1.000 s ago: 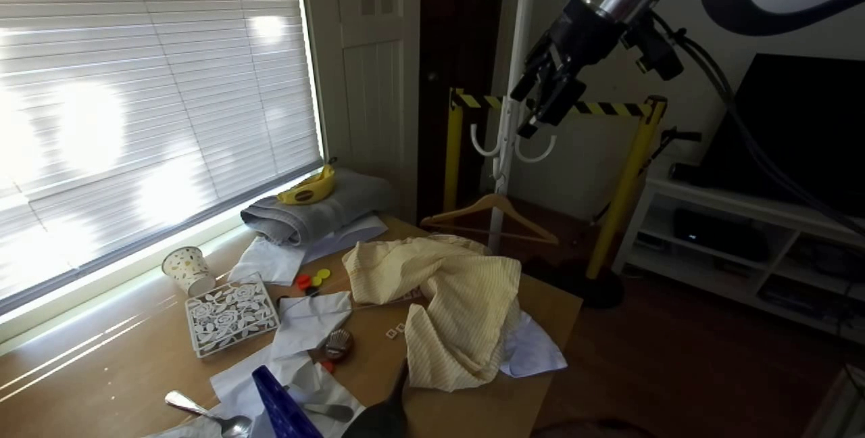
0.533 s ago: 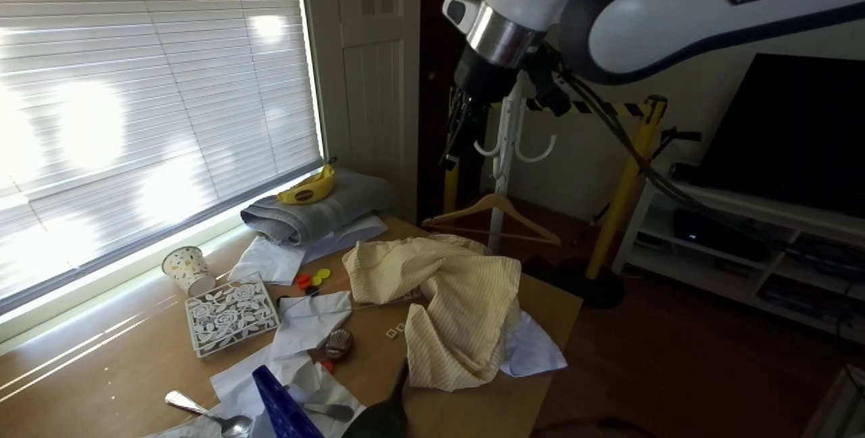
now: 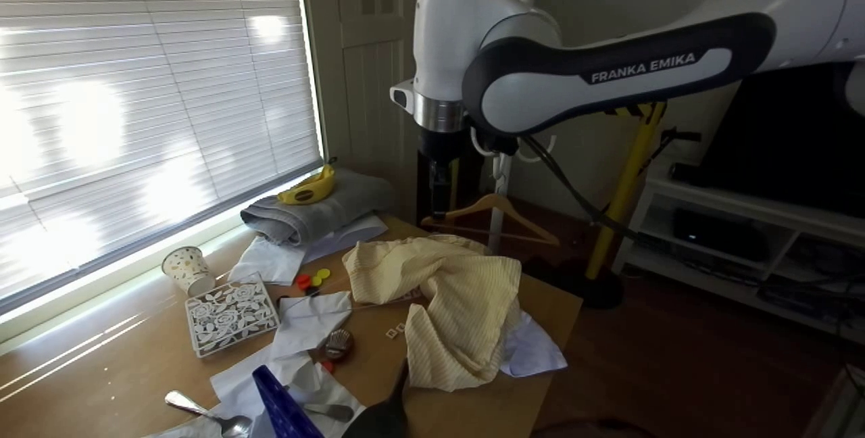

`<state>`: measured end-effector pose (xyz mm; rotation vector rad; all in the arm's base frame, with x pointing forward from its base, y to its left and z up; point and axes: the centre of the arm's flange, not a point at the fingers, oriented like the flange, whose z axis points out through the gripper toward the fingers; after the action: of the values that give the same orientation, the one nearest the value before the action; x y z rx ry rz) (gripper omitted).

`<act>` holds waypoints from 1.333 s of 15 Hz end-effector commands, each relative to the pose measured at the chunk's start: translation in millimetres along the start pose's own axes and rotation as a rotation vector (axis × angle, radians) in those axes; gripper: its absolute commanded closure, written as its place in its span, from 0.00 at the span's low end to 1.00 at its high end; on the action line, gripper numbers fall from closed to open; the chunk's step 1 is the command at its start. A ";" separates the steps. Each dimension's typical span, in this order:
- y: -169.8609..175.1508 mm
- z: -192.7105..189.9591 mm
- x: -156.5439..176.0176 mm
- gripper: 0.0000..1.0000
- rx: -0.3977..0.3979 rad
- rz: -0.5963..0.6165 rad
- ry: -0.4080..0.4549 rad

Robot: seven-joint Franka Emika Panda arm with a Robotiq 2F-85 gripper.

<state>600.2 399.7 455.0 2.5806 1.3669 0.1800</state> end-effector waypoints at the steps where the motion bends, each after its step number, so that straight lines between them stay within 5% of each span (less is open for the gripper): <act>1: 8.3 8.4 70.4 0.00 0.021 -0.109 -0.101; 2: -9.2 16.6 11.9 0.00 0.023 -0.050 -0.055; 9: -12.4 20.6 23.9 0.00 0.039 -0.086 -0.082; 20: -0.1 87.9 103.7 0.00 0.067 -0.127 0.039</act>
<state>637.9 441.9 382.5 2.5358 1.5427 0.1316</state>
